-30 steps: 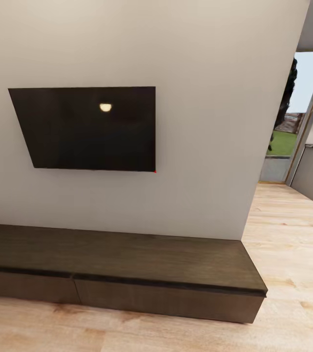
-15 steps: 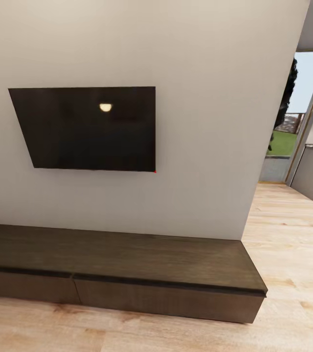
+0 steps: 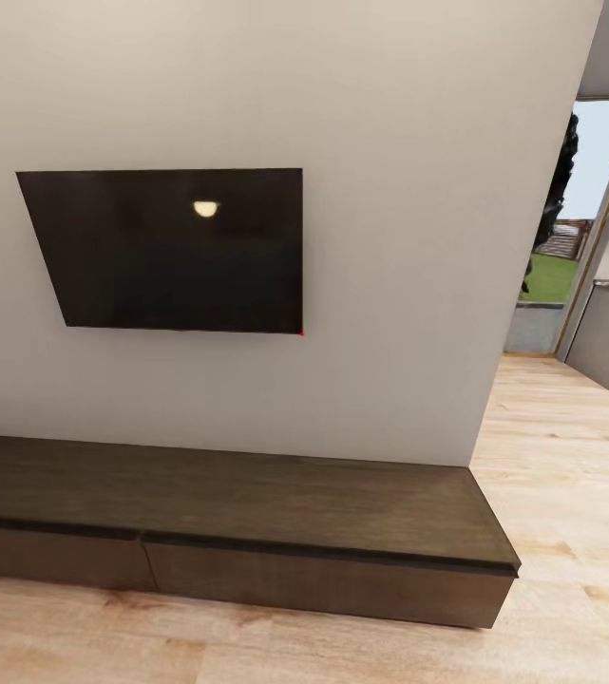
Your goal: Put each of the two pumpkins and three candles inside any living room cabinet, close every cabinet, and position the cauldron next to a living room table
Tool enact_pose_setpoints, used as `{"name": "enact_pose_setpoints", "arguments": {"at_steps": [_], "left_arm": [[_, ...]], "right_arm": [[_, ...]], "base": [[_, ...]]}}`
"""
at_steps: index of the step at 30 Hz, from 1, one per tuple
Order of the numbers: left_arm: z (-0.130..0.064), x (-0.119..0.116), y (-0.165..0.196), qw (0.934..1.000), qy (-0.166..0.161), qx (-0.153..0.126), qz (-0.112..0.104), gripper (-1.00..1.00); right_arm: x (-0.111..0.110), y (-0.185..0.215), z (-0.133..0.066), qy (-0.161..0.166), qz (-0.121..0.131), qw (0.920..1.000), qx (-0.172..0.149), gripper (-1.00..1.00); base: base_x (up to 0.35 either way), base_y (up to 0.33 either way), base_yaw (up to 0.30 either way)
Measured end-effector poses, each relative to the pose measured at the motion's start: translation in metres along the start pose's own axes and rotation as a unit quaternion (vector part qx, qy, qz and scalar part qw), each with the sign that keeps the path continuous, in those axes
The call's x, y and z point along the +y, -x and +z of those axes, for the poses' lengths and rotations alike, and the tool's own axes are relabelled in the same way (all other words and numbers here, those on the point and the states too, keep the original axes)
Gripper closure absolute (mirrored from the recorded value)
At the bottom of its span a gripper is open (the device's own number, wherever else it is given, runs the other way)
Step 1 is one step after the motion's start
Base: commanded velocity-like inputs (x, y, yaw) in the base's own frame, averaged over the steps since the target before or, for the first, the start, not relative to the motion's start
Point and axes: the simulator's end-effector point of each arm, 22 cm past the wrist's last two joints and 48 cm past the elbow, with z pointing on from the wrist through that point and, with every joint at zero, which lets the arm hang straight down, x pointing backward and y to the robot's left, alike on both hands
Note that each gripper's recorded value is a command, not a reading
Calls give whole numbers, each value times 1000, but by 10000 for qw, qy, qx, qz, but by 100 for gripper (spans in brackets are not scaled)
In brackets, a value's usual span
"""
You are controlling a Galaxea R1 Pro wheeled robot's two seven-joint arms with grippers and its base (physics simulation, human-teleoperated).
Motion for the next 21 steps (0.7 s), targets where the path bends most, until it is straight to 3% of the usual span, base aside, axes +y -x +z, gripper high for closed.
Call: {"name": "enact_pose_setpoints", "arguments": {"at_steps": [10, 21], "left_arm": [[0, 0, 3, 10000, -2, -75, 10, -100], [0, 1, 9, 9998, 2, -222, 16, -100]], "right_arm": [[0, 1, 0, -3, 37, 10000, -16, -100], [3, 0, 0, 18, 37, 10000, -1, -100]], "base": [[0, 0, 17], [20, 1, 224]]}}
